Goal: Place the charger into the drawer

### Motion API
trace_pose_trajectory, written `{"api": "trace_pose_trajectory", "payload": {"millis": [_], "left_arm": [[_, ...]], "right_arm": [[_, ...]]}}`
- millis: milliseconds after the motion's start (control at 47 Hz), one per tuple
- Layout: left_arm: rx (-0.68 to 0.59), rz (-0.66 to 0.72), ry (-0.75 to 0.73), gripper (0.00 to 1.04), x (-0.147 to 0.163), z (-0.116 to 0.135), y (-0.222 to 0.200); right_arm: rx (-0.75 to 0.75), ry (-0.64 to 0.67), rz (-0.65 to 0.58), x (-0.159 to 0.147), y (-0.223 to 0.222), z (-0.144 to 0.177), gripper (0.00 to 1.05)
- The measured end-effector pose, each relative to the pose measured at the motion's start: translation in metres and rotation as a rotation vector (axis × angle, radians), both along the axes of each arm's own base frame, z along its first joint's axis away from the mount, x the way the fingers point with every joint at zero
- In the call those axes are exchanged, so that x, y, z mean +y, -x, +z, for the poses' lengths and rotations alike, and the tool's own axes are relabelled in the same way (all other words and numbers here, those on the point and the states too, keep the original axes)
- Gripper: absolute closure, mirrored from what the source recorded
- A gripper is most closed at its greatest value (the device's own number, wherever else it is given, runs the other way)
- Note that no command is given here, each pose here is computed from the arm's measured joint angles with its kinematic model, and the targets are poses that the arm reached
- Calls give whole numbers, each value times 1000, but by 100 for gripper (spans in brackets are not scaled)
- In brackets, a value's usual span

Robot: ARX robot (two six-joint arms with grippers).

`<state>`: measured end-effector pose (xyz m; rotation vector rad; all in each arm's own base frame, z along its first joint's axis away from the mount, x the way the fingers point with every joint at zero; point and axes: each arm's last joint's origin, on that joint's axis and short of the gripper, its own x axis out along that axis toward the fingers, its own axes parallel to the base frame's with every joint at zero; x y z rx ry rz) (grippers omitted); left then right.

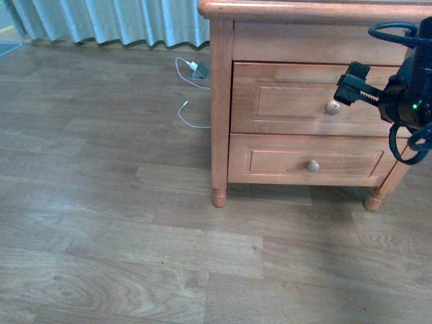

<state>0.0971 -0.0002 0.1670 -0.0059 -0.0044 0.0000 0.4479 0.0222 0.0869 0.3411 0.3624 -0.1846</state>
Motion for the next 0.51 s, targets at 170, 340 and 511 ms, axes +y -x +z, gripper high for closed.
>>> {"api": "trace_pose_trajectory", "payload": {"millis": [170,340,511], "left_arm": [[-1,0,0,6,0,0,0],[-1,0,0,6,0,0,0],[-1,0,0,6,0,0,0]], "right_arm": [[40,-16,146,-4,50,23,8],[77,9,242,-16,109,52,8],[79,45,284,-25,163,75,8]]}}
